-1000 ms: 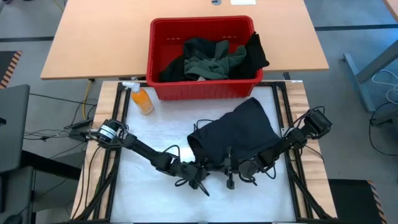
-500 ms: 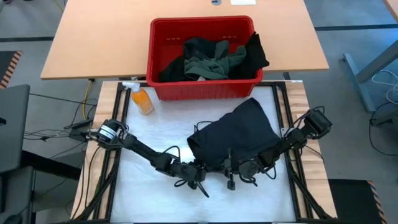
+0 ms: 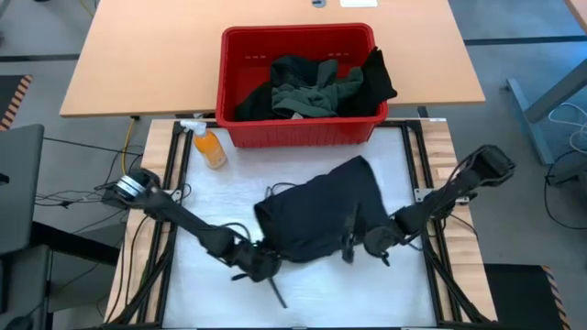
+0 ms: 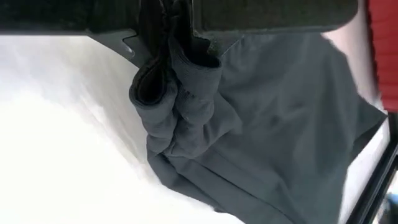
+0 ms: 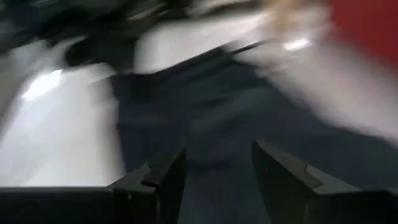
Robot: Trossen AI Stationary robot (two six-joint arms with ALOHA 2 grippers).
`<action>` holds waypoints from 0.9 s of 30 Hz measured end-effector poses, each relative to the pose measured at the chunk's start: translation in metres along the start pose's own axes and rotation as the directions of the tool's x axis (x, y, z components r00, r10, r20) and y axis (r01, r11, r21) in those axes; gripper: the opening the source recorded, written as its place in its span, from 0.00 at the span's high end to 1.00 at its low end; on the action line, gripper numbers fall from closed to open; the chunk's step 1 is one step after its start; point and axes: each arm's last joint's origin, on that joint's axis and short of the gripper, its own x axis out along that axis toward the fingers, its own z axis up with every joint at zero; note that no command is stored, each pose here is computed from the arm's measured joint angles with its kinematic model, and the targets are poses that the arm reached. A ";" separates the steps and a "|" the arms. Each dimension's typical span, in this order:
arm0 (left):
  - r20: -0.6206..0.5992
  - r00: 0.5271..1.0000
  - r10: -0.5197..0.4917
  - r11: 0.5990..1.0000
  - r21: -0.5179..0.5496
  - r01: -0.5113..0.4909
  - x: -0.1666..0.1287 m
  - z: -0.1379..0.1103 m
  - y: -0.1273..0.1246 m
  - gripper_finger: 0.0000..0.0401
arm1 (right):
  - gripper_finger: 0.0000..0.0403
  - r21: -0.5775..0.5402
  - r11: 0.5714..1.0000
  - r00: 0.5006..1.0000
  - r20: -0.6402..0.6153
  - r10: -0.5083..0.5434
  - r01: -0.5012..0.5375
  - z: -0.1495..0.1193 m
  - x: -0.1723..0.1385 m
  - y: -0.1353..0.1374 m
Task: Fold laundry
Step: Fold the black shorts
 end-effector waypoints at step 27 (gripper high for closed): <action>-0.062 0.956 0.288 0.912 -0.289 -0.293 -0.137 0.015 0.147 0.96 | 0.71 -0.146 0.951 0.951 0.110 0.289 -0.273 0.050 -0.044 0.012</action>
